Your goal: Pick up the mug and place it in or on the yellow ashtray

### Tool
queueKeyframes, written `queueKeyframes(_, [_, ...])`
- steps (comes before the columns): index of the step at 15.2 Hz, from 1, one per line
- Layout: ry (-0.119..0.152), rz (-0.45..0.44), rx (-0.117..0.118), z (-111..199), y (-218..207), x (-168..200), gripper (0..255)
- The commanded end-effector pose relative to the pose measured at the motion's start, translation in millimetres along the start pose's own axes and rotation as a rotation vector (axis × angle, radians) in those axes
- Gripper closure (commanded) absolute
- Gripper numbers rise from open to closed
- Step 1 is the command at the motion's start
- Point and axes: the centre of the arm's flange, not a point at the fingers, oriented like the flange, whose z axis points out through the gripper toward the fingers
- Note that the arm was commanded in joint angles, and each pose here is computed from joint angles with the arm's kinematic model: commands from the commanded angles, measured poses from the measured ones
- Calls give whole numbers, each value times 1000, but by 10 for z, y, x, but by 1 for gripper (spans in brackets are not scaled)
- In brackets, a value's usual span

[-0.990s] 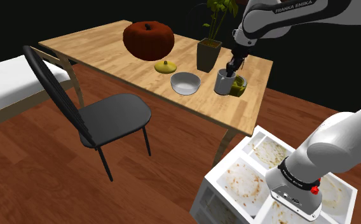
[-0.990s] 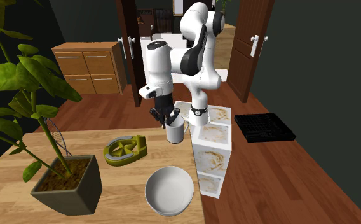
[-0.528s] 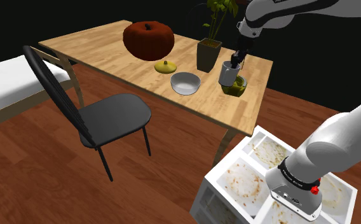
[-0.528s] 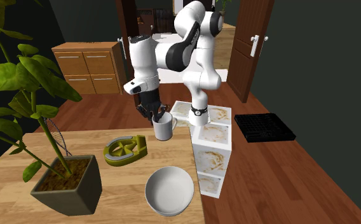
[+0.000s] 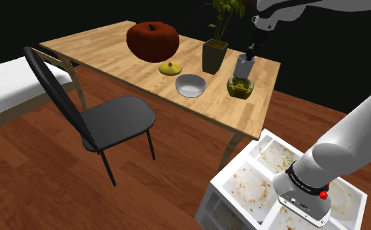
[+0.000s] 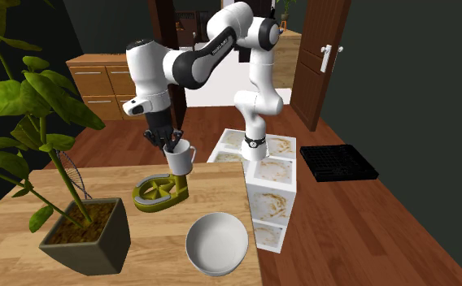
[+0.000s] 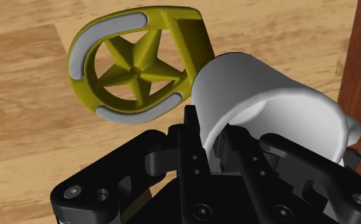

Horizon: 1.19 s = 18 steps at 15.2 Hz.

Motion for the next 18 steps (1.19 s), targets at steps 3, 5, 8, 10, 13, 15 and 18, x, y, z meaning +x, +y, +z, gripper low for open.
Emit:
queueKeyframes(3, [0, -2, -1, -97, 544, 64, 255])
queueKeyframes(5, [0, -2, -1, -139, 802, 98, 255])
queueKeyframes(8, [0, -2, -1, -37, 830, 95, 255])
queueKeyframes(10, [0, -2, -1, 68, 837, 90, 255])
queueKeyframes(13, [0, -2, -1, 226, 847, 81, 255])
queueKeyframes(15, [0, -2, -1, 331, 854, 76, 255])
queueKeyframes(18, [0, -2, -1, 489, 864, 67, 255])
